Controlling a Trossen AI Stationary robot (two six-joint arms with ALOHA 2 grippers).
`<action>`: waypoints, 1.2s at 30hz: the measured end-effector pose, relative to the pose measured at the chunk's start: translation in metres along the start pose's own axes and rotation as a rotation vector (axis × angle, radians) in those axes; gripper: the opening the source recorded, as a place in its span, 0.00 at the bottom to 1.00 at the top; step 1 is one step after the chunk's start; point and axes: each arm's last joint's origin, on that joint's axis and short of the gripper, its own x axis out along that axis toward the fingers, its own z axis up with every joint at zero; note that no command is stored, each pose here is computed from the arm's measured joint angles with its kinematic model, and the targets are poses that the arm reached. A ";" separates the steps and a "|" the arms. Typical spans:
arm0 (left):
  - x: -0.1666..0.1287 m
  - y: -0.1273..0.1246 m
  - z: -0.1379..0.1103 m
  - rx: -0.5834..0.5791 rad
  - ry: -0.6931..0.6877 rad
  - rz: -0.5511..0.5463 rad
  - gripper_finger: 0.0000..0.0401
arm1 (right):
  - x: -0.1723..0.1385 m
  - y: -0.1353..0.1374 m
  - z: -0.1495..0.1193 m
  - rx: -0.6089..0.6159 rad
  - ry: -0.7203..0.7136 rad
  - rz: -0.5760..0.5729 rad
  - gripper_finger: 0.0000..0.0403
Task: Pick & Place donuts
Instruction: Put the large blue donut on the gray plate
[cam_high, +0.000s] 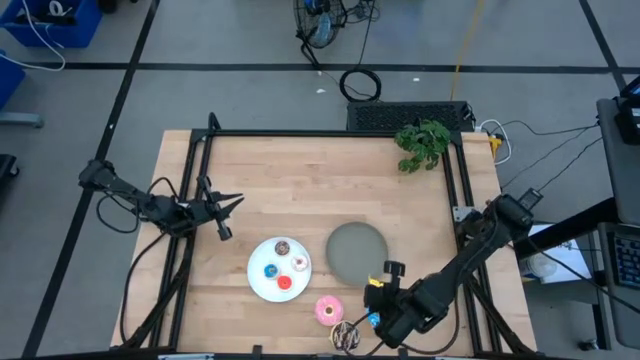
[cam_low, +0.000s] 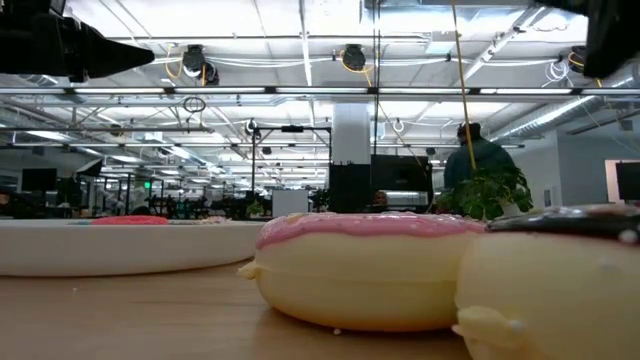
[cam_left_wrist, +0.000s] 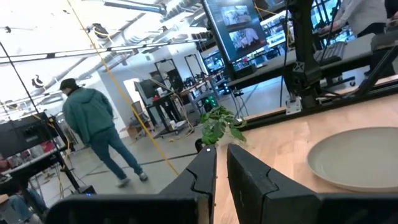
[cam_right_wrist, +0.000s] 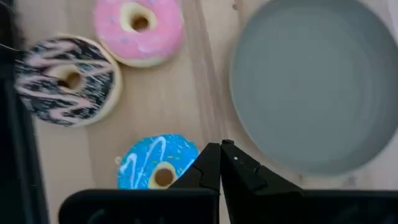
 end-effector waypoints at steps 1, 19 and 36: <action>0.000 0.000 0.000 0.000 0.000 0.000 0.12 | 0.003 0.000 -0.002 0.012 0.007 -0.008 0.00; 0.000 0.000 -0.001 -0.010 0.005 -0.003 0.12 | 0.029 -0.001 -0.019 0.223 0.105 0.034 0.57; 0.000 -0.001 -0.001 -0.012 0.011 -0.006 0.12 | 0.046 0.000 -0.031 0.163 0.162 0.107 0.71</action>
